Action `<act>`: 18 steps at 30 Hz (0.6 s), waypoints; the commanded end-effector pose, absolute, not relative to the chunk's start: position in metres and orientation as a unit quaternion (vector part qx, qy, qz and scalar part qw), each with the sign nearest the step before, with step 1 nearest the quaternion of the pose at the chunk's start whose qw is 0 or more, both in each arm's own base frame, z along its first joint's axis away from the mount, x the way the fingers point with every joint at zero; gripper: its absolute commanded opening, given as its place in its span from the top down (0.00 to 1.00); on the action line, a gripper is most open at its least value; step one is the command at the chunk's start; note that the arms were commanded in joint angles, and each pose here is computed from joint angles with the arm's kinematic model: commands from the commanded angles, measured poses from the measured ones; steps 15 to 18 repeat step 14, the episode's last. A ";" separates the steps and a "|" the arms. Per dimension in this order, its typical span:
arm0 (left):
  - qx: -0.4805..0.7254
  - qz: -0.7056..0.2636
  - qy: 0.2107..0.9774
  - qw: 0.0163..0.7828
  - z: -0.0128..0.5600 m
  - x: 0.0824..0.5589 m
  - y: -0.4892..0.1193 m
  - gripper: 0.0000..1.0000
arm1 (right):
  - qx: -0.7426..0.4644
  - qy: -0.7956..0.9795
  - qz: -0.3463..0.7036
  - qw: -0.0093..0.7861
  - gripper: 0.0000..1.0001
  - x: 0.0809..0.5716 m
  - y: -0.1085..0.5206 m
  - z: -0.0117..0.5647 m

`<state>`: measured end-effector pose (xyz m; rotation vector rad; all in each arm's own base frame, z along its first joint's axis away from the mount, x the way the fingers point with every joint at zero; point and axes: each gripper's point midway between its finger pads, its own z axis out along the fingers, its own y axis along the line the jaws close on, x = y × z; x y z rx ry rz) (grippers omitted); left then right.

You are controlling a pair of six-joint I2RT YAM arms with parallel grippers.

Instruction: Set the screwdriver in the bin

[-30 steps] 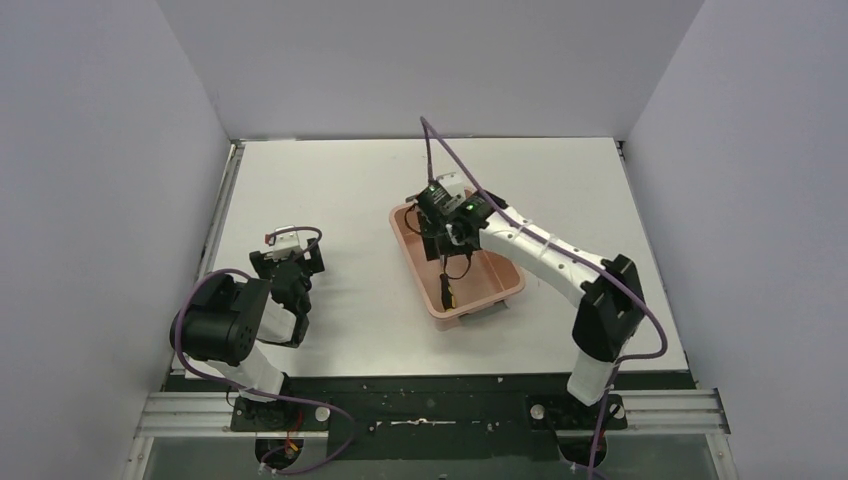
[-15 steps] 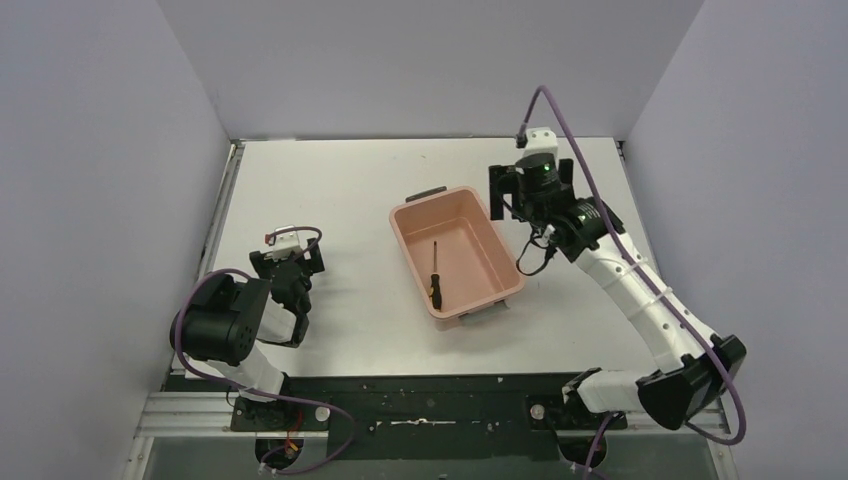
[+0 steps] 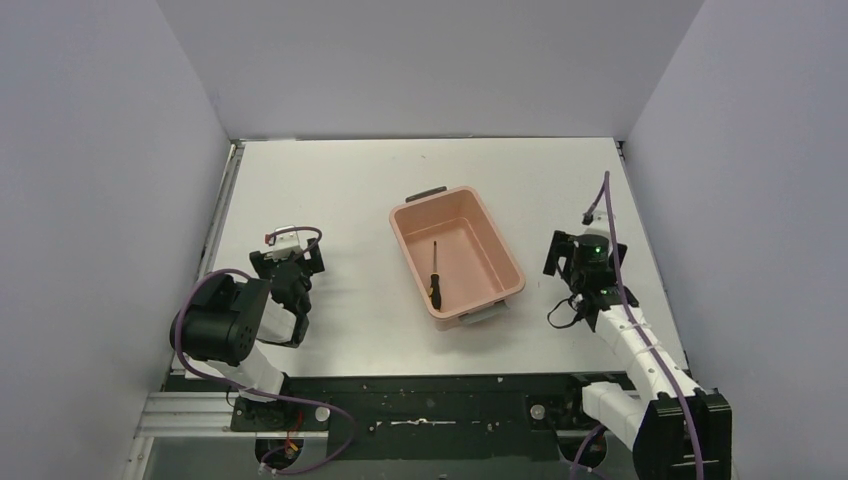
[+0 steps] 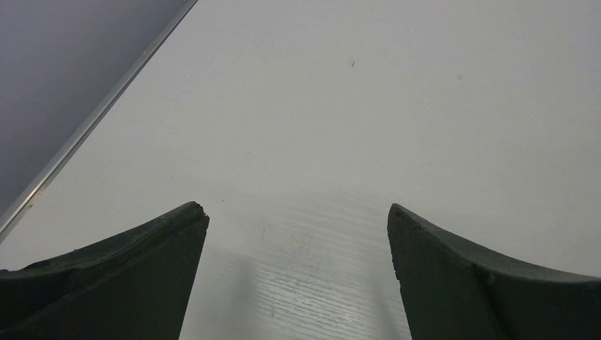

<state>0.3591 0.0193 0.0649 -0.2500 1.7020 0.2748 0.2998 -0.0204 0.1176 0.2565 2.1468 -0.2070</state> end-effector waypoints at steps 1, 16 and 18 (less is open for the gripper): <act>-0.111 0.112 0.732 0.663 0.080 0.365 0.018 0.03 | 0.142 0.825 -0.050 0.545 0.00 0.319 -0.018 0.132; -0.110 0.112 0.733 0.662 0.079 0.366 0.018 0.03 | 0.161 0.817 -0.056 0.550 0.00 0.306 -0.024 0.116; -0.110 0.112 0.733 0.662 0.079 0.366 0.018 0.03 | 0.161 0.817 -0.056 0.550 0.00 0.306 -0.024 0.116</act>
